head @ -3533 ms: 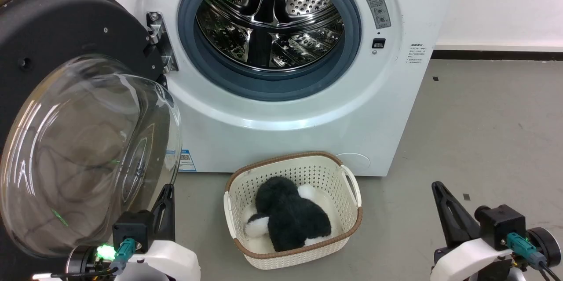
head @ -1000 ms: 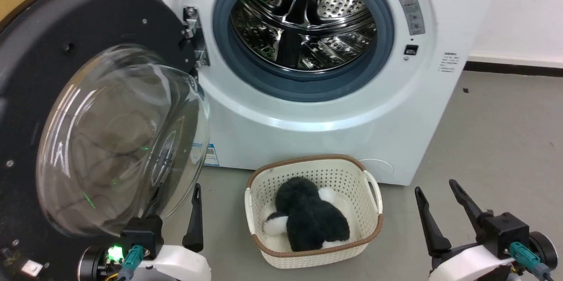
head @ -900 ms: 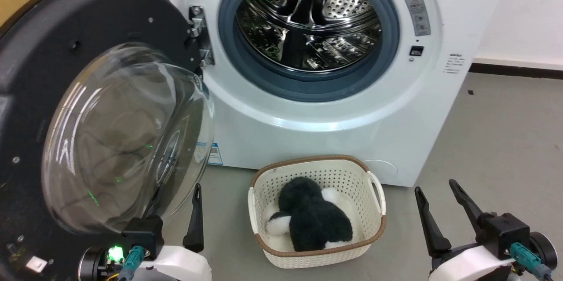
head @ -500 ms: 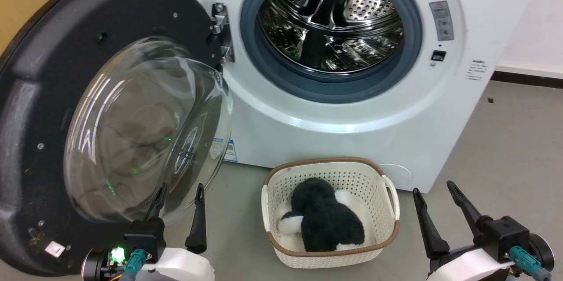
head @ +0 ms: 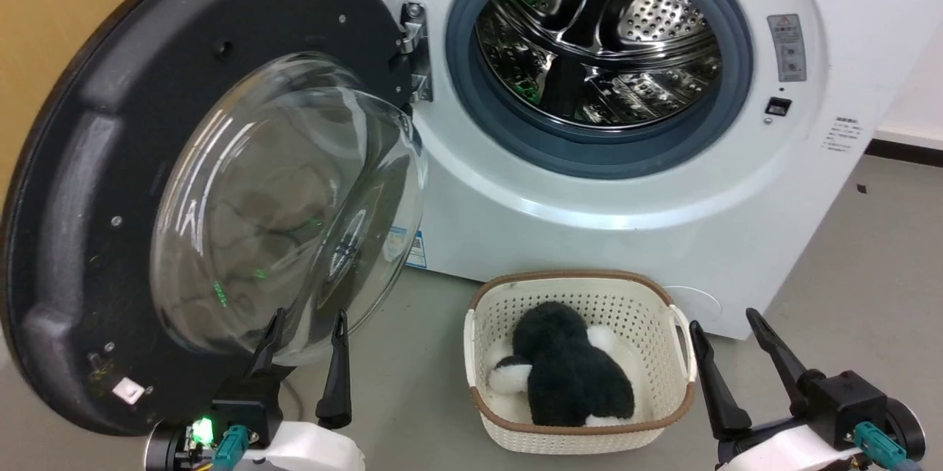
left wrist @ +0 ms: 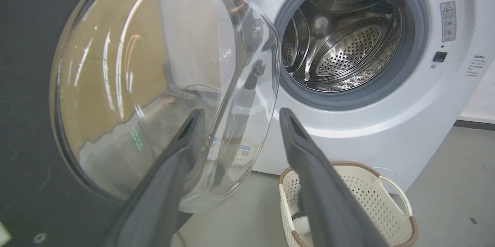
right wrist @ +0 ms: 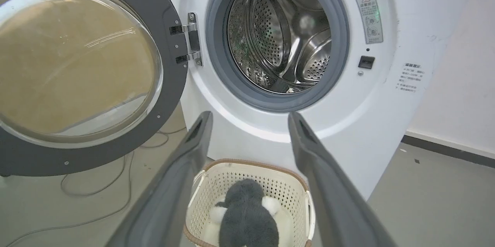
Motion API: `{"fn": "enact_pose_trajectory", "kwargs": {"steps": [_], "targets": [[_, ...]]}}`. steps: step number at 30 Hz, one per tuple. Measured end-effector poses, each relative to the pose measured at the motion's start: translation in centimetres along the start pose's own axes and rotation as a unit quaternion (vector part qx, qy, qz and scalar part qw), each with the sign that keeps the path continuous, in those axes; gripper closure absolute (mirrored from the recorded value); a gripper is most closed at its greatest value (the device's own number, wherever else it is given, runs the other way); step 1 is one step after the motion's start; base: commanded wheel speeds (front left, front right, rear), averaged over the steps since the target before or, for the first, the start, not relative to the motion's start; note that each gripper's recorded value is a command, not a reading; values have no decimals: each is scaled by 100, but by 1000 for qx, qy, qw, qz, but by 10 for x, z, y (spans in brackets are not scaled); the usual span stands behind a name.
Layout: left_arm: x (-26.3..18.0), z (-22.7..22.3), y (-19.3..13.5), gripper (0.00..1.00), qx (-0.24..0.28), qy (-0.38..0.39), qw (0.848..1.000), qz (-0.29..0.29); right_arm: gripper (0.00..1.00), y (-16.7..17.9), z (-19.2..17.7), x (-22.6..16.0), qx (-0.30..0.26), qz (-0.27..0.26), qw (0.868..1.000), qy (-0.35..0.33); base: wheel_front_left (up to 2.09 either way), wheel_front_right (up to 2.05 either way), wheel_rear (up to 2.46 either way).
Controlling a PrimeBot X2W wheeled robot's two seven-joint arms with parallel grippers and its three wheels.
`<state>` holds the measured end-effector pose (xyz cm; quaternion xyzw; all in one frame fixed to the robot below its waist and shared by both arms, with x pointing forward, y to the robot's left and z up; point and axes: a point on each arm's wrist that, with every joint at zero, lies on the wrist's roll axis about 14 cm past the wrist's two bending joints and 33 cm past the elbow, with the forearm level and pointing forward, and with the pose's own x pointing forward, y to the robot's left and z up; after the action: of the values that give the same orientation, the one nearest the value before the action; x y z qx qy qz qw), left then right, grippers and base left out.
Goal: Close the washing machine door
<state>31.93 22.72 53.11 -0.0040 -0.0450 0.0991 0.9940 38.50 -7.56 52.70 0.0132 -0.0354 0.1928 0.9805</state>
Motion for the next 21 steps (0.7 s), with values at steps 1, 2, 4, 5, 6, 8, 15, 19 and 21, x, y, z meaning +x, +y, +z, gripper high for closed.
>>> {"fn": "enact_pose_trajectory", "kwargs": {"steps": [1,2,4,5,6,8,15,19,21], "targets": [[-1,0,1,0,0,-2,1000,2,0,2,0,1,0,3,1000,-1,0,0,0],[-2,1,3,0,0,-3,1000,4,0,3,0,1,0,5,1000,-2,0,0,0],[-4,1,5,0,-1,-4,1000,9,0,7,0,3,1,12,1000,-3,0,0,0],[-5,2,7,0,-2,-6,1000,12,0,10,-1,3,3,15,1000,-2,0,0,0],[-6,2,8,0,-3,-7,1000,14,0,12,-1,4,5,18,1000,-3,0,0,0],[-8,3,12,0,-2,-8,1000,20,0,15,-3,4,6,23,1000,-1,0,0,0],[-17,5,21,0,-3,-17,999,36,0,28,-3,10,12,44,999,-6,0,0,0],[-21,6,25,0,-2,-20,999,44,0,35,-2,13,14,54,998,-10,0,0,0],[-23,6,28,0,-4,-22,999,49,0,38,-2,14,15,59,998,-12,0,0,0]]}}
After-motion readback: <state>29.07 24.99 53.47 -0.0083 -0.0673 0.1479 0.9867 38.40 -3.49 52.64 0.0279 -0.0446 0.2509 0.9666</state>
